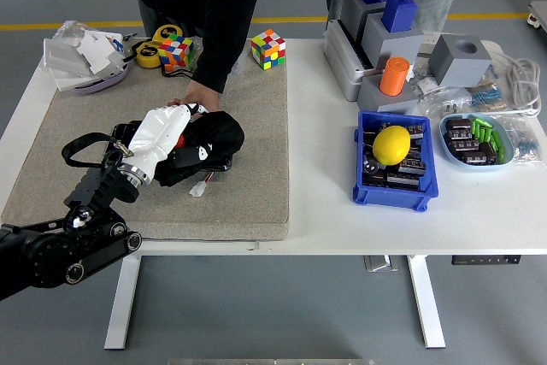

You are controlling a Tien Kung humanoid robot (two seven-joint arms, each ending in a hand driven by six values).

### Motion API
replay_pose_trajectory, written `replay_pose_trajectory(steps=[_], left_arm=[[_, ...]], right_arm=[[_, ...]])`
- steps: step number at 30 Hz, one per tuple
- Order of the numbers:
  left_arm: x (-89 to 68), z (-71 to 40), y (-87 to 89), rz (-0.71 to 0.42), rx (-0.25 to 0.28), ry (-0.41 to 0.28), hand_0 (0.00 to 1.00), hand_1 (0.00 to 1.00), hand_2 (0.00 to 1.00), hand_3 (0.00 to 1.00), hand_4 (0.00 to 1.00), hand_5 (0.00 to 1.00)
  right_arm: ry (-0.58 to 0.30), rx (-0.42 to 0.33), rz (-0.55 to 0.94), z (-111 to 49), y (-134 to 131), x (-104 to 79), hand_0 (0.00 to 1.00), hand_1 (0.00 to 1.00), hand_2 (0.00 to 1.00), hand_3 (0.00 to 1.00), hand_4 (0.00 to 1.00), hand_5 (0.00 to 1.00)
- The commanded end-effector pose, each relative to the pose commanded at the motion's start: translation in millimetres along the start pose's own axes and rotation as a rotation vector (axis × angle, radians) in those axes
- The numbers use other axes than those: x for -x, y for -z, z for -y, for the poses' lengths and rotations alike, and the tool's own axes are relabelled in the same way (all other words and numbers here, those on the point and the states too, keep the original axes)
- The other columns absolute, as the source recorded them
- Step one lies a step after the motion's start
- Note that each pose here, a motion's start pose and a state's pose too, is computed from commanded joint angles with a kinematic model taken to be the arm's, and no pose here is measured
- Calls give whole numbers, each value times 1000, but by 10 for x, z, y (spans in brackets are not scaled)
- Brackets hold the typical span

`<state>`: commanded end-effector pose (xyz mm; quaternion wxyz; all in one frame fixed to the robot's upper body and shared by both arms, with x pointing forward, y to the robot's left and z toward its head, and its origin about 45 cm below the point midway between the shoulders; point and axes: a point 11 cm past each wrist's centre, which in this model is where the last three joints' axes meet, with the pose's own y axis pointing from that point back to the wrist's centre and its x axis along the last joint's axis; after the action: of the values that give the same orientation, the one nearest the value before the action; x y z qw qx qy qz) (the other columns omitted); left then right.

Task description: Pick the rag up,wipe the panel,place it on the desk

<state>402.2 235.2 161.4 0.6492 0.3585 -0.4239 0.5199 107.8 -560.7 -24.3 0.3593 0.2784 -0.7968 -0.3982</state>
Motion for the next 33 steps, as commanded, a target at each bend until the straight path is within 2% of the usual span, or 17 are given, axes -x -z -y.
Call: replay_pose_trajectory(steps=[7,23,24,33], left_arm=[[-15,-31,132,11,-27,0,176,92,311,656,556,40],[-129,-198,682,44,-151,-25,176,91,310,657,554,40],[-137,-208,709,44,-158,-28,176,101,356,587,555,42],[-269,-282,948,55,-215,-62,176,101,355,587,554,42]], right_arm=[[-3,1,6,1,-4,-11,746,676,699,632,998,599],[-4,6,18,4,-31,-14,746,676,698,632,998,600],[-4,6,19,4,-32,-16,746,676,698,632,998,599],[-5,11,22,6,-45,-29,746,676,698,632,998,601]])
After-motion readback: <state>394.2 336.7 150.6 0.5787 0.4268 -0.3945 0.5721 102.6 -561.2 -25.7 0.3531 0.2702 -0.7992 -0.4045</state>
